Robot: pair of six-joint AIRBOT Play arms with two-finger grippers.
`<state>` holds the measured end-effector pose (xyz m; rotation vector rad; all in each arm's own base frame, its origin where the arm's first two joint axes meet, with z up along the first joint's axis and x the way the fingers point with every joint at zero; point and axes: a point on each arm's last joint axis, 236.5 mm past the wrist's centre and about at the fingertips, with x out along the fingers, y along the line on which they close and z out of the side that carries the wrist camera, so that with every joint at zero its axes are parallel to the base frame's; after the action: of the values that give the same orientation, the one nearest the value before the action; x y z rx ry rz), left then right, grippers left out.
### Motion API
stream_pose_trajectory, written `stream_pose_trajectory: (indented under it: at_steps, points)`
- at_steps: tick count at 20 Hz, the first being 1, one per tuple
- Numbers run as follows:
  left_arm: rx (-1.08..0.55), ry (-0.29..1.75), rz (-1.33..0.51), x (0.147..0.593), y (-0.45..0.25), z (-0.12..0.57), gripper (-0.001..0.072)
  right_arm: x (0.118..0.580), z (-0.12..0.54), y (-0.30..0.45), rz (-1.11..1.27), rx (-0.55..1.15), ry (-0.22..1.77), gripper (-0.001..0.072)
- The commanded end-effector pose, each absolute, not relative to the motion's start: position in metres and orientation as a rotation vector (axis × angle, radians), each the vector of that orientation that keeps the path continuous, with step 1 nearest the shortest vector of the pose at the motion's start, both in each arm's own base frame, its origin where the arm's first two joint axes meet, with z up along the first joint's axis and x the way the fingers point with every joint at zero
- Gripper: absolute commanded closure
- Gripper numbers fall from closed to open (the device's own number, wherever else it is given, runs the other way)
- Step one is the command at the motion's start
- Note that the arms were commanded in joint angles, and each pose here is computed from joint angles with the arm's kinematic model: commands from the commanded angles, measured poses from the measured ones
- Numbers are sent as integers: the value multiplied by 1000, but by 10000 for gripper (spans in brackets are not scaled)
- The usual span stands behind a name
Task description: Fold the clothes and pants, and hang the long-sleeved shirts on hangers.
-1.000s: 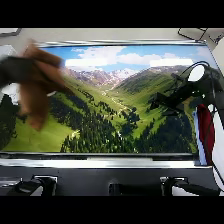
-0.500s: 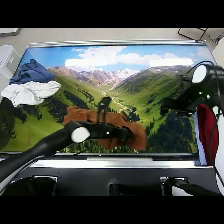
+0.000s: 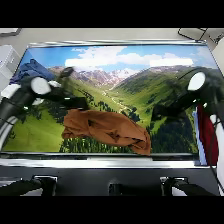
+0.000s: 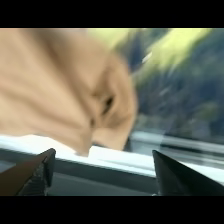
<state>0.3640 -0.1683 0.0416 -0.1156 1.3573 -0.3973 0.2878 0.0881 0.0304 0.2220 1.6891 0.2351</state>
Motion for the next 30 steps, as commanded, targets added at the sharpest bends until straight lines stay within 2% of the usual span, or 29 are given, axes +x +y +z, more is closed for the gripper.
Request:
stream_pose_trajectory:
  at_steps: [1, 6, 14, 16, 18, 19, 20, 21, 22, 23, 24, 25, 26, 27, 30]
  points:
    - [-171, 1612, -245, 315, -66, 0, -9, 241, -8, 122, 346, 226, 1785, -4]
    - [-355, 1678, -318, 276, -99, -64, -9, 215, -48, 147, 373, 182, 1783, -3]
    - [-308, 1659, -305, 270, -106, -97, -7, 200, -88, 149, 212, 277, 1793, 2]
    - [-299, 1652, -296, 273, -103, -100, -5, 196, -94, 147, 179, 297, 1804, 37]
    - [-300, 1645, -293, 274, -103, -100, 17, 194, -95, 148, 179, 307, 1806, 38]
    - [-299, 1646, -294, 274, -103, -100, 133, 193, -94, 148, 179, 305, 1814, 37]
    - [-299, 1646, -294, 274, -103, -100, 207, 190, -95, 146, 180, 290, 1822, 37]
    - [-299, 1645, -293, 274, -103, -100, 216, 190, -95, 143, 176, 280, 1826, 38]
    - [-299, 1645, -293, 274, -103, -100, 328, 190, -95, 143, 175, 279, 1823, 60]
    - [-299, 1645, -294, 274, -103, -100, 548, 193, -96, 144, 171, 287, 1814, 219]
    - [-299, 1646, -294, 274, -103, -100, 630, 195, -96, 146, 157, 309, 1804, 266]
    - [-299, 1646, -295, 274, -103, -100, 648, 198, -94, 151, 165, 334, 1795, 225]
    - [-296, 1644, -298, 274, -103, -100, 685, 199, -91, 156, 185, 357, 1792, 28]
    - [-295, 1642, -298, 275, -103, -99, 685, 199, -85, 162, 231, 355, 1796, -1]
    - [-277, 1621, -315, 276, -103, -94, 686, 211, -46, 160, 347, 334, 1807, -4]
